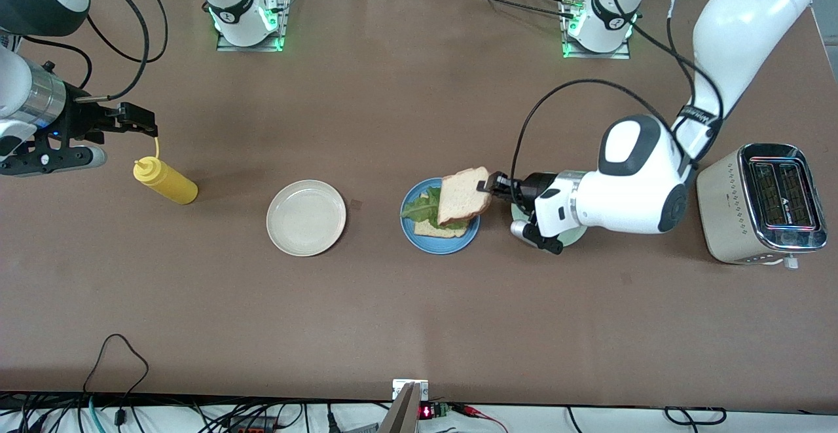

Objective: Make sandwich in blue plate with both arms
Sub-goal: 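Lift the bread from the toaster and carry it to the blue plate, then lower the bread onto the lettuce and open the left gripper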

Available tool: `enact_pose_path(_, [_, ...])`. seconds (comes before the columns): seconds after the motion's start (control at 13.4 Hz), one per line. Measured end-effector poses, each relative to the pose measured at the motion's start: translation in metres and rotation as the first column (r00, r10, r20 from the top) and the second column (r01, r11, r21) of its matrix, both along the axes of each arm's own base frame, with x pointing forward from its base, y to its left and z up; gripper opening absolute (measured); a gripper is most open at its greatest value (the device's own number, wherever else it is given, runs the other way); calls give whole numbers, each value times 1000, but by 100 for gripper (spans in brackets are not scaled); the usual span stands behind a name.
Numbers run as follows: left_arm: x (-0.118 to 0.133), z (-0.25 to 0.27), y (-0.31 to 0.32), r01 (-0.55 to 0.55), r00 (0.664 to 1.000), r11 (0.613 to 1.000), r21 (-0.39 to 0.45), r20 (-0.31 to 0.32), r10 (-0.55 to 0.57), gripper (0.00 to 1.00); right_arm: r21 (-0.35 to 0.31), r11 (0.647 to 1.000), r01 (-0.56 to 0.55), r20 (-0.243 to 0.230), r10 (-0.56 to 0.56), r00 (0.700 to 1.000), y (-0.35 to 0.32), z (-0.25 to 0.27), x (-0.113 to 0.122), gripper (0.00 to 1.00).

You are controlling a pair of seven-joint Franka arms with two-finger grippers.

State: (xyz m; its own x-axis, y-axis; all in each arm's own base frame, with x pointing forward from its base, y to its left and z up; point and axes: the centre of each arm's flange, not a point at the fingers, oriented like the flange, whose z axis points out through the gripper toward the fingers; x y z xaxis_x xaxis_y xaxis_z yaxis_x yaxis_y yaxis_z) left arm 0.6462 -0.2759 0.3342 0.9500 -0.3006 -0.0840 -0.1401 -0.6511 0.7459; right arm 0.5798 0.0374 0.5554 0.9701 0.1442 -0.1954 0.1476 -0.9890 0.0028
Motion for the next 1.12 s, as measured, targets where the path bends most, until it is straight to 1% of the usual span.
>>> enact_pose_path(0.22, [-9,-53,-16,-9,997,996,-92,70,16,9,-5,1000,3,-3,-3,1000,1,1,-1,100])
enact_pose_path(0.3, [-14,-70,-20,-13,997,992,-122,76,23,9,-6,1000,6,-3,-6,1000,0,1,-1,100])
enact_pose_path(0.45, [-23,-92,-23,-30,999,986,-165,39,37,9,-6,1000,8,-1,-8,1000,0,1,-1,100])
enact_pose_path(0.52, [-26,-97,-23,-38,999,984,-174,17,42,9,-6,1000,8,-1,-8,1000,0,1,-1,100])
enact_pose_path(0.6, [-29,-100,-23,-39,999,983,-178,8,41,9,-6,1000,9,1,-9,1000,0,1,-1,100])
enact_pose_path(0.67, [-31,-102,-23,-31,999,983,-182,12,34,9,-6,1000,9,7,-9,1000,-1,1,0,100])
enact_pose_path(0.82, [-35,-108,-22,3,999,982,-190,43,5,9,-3,1000,11,22,-10,1000,-1,2,2,100])
enact_pose_path(0.97, [-37,-123,-15,39,997,980,-195,79,-24,9,3,1000,24,26,-24,999,-6,3,3,100])
enact_pose_path(1.12, [-40,-137,-11,52,996,979,-199,79,-37,9,6,999,36,26,-36,999,-13,3,3,100])
